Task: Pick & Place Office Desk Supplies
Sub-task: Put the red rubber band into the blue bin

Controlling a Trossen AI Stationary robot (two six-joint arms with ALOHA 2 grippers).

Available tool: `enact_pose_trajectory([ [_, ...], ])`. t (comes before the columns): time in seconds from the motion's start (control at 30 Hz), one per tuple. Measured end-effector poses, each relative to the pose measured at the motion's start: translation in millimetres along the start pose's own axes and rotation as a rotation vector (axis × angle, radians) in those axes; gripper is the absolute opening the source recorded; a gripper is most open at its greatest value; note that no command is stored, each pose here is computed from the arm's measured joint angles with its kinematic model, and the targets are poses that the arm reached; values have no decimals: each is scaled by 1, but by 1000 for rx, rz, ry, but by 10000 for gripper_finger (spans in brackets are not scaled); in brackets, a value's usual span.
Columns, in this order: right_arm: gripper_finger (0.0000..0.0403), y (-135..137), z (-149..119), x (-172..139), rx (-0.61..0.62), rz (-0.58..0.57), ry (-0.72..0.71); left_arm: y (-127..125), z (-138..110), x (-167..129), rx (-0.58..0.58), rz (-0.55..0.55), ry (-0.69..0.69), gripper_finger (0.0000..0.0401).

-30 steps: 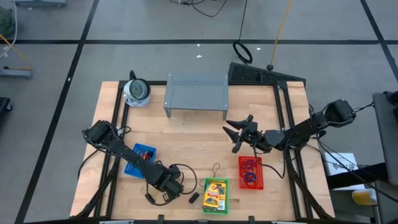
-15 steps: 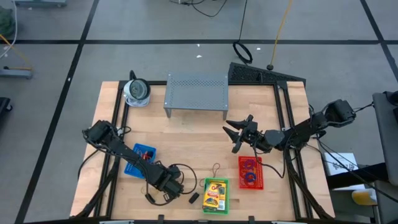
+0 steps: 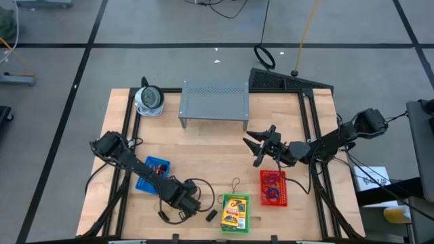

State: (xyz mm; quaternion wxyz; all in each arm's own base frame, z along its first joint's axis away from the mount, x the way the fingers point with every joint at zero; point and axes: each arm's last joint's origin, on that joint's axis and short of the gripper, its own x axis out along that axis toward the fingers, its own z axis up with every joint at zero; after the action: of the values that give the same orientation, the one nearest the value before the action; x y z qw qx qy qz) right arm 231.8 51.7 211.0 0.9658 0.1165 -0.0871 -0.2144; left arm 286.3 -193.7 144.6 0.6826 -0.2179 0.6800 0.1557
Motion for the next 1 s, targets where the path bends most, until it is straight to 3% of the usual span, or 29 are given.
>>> enact_pose_trajectory([
  [0.2, 155, 2, 1, 0, 7, 51, 0, -6, 3, -6, 20, -33, -11, 7],
  [0.43, 155, 2, 1, 0, 11, 74, -1, -12, 9, -15, 38, -63, -34, 48],
  [0.6, 155, 2, 1, 0, 13, 75, -3, -13, 14, -19, 40, -76, -45, 55],
  [1.0, 155, 2, 2, 0, 11, 75, -6, -10, 21, -20, 22, -101, -2, 15],
])
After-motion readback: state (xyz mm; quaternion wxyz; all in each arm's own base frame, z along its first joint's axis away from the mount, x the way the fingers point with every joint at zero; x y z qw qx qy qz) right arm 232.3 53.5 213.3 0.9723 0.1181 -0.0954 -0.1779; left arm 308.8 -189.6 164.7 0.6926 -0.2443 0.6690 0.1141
